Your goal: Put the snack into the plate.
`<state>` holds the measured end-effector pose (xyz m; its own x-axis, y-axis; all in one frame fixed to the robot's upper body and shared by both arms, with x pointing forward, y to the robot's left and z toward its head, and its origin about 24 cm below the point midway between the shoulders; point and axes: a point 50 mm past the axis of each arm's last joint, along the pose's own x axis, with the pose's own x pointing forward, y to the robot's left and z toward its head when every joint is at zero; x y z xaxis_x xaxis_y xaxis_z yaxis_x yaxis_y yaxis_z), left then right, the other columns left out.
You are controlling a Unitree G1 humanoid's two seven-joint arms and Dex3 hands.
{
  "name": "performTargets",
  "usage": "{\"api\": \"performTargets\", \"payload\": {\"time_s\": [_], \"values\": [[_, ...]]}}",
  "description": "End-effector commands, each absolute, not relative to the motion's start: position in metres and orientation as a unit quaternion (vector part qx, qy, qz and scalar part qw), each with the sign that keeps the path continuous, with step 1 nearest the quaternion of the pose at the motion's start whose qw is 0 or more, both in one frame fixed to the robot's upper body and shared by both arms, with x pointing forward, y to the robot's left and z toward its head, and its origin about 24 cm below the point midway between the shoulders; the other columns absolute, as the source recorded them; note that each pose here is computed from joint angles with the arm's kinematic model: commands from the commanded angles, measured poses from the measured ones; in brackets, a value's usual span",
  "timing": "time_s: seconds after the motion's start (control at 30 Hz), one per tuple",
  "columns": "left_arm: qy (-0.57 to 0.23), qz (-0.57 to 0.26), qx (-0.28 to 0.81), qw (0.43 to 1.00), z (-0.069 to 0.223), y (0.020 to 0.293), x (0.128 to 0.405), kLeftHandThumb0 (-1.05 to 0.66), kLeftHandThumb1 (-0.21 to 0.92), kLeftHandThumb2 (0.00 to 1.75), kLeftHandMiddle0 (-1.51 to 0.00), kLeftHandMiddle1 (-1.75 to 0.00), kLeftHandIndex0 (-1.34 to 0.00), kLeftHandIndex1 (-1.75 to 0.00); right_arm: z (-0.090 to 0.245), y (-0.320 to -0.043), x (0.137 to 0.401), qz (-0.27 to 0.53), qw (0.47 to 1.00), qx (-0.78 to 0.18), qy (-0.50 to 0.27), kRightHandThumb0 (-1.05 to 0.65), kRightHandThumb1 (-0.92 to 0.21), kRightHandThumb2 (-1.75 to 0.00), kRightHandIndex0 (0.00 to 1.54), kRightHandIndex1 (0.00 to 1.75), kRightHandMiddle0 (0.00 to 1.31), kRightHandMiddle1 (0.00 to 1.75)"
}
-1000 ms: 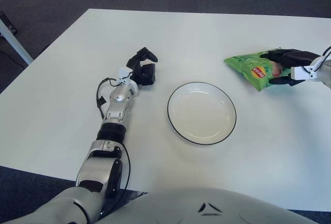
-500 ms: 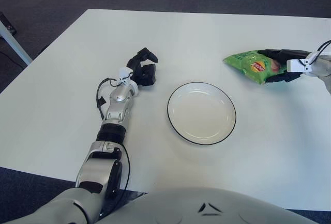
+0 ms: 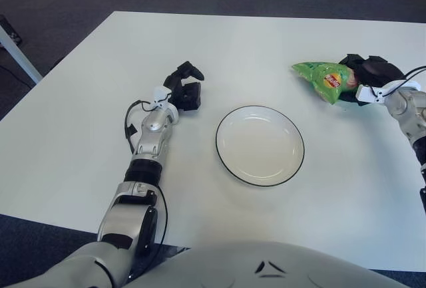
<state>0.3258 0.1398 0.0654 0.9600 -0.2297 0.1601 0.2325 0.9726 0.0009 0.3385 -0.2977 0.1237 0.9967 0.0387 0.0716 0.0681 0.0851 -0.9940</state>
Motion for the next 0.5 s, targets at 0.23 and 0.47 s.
{"api": "performTargets", "payload": {"time_s": [0.23, 0.47], "values": [[-0.024, -0.102, -0.020, 0.994, 0.033, 0.142, 0.310, -0.44, 0.44, 1.16, -1.09, -1.75, -0.51, -1.75, 0.107, -0.297, 0.328, -0.057, 0.764, -0.638, -0.076, 0.00, 0.02, -1.61, 0.91, 1.50, 0.68, 1.75], [-0.022, -0.102, -0.020, 0.994, 0.033, 0.141, 0.311, -0.44, 0.43, 1.17, -1.09, -1.75, -0.52, -1.75, 0.125, -0.286, 0.325, -0.070, 0.779, -0.612, -0.115, 0.00, -0.05, -1.58, 0.84, 1.62, 0.60, 1.75]]}}
